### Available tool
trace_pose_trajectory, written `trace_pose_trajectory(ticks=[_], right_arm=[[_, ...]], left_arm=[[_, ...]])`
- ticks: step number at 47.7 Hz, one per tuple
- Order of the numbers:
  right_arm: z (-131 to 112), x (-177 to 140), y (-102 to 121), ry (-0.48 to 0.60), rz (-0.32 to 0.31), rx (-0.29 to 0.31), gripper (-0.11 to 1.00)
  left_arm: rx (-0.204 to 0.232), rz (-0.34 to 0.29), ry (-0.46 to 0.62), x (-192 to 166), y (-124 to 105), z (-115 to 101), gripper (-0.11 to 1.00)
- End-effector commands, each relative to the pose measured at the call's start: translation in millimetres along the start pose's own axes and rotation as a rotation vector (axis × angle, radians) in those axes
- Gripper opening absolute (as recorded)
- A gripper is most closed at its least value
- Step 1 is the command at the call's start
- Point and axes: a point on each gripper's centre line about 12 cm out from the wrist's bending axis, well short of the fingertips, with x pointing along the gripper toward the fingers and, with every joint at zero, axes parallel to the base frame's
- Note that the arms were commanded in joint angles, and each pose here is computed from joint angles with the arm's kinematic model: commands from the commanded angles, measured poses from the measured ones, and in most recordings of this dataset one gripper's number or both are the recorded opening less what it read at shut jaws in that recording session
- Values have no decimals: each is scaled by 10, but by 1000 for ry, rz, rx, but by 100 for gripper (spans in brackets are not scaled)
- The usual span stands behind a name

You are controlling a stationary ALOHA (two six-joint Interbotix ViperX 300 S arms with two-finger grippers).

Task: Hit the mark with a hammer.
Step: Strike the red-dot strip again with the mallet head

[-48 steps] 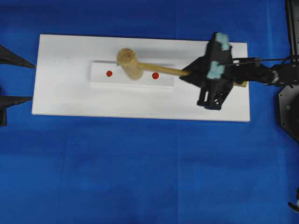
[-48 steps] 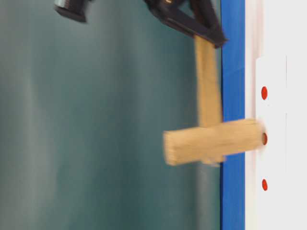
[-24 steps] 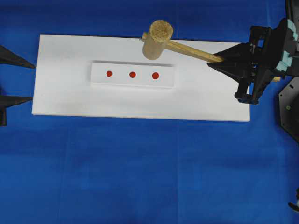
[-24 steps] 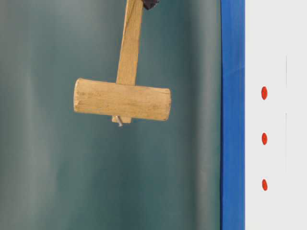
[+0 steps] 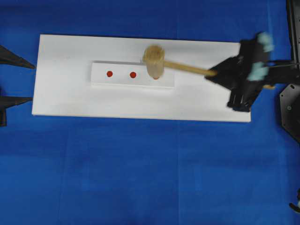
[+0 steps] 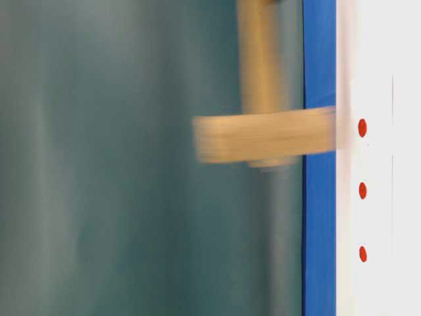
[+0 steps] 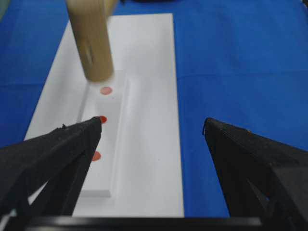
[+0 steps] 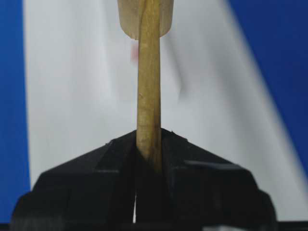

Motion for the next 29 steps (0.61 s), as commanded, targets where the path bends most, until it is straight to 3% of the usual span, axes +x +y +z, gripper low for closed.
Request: trace_pose_trajectory(ticks=[1,6,14,29], right_arm=[[-110,168,27,85,2,16,2],[-121,235,90,120,39,13,2],[-22,183,75,72,27,6,2],[471,-180,94,-151,48,-4,2]], left_arm=[[-3,2,-8,13,5,39,91],[-3,2,-11,10,5,43,91],[-5,2,-11,9,6,48,91],[-3,2,-11,10,5,43,91]])
